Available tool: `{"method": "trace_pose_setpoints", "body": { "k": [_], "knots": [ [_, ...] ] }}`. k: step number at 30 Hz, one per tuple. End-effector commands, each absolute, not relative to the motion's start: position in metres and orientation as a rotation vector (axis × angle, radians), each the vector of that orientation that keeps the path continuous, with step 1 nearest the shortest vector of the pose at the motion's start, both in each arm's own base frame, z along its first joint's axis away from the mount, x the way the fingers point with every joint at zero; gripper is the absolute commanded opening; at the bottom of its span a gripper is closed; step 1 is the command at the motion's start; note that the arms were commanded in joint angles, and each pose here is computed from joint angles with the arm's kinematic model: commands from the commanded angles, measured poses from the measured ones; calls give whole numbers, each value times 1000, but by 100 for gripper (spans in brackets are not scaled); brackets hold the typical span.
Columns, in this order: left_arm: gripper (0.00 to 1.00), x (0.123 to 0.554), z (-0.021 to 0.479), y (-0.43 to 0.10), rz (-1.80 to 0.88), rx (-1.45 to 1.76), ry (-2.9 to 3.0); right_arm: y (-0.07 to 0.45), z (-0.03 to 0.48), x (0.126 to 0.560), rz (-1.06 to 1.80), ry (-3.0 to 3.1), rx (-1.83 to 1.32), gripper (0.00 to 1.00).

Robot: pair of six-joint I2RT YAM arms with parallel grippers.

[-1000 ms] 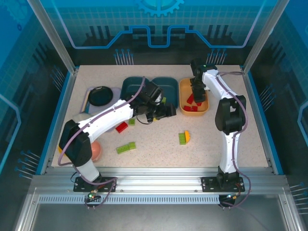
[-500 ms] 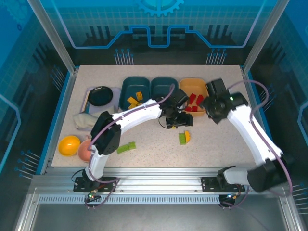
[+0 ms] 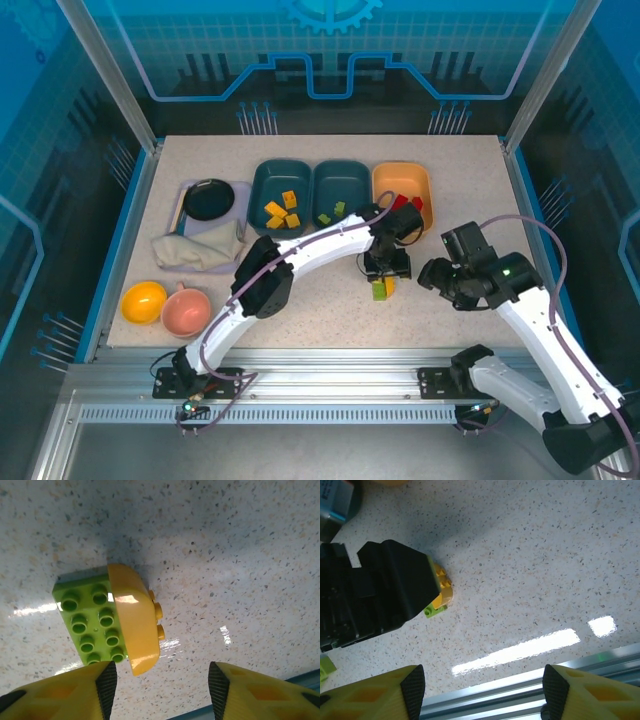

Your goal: Sort the legos into containers by color

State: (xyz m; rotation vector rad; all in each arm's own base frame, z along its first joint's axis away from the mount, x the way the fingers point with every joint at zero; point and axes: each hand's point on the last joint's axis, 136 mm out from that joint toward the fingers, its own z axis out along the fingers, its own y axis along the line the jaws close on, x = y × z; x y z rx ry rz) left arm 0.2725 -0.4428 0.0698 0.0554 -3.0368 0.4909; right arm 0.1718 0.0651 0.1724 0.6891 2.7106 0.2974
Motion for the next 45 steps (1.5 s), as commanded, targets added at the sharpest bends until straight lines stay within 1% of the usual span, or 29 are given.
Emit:
{"method": "trace_pose_setpoints", "body": {
  "k": [1,6,13,17,18,22,27,33,36,37,39,41,45],
  "knots": [
    [54,264,60,-426,310,129,-3028,67,170,162,302,2748,625,66],
    [49,265,55,-429,315,150,-3023,67,169,161,311,2742,616,66],
    [47,268,45,-436,302,157,-3020,65,170,158,316,2730,609,66],
    [39,270,40,-437,294,155,-3024,63,169,153,315,2731,612,66],
    [39,270,40,-438,290,156,-3025,63,168,152,317,2732,614,66],
    [38,272,36,-437,271,155,-3031,61,169,147,319,2727,619,66],
    [35,275,34,-440,275,154,-3033,59,168,144,319,2722,624,66],
    [37,273,26,-440,258,146,-3022,58,168,140,333,2719,627,66],
    [36,274,25,-441,263,146,-3021,58,167,139,335,2717,629,66],
    [34,274,25,-442,265,144,-3021,58,167,139,337,2716,632,66],
    [27,275,27,-444,280,141,-3024,59,166,138,344,2718,629,66],
    [21,277,31,-445,293,137,-3030,60,165,139,352,2716,627,66],
    [16,282,50,-447,341,128,-3064,64,169,143,395,2688,583,66]
  ]
}}
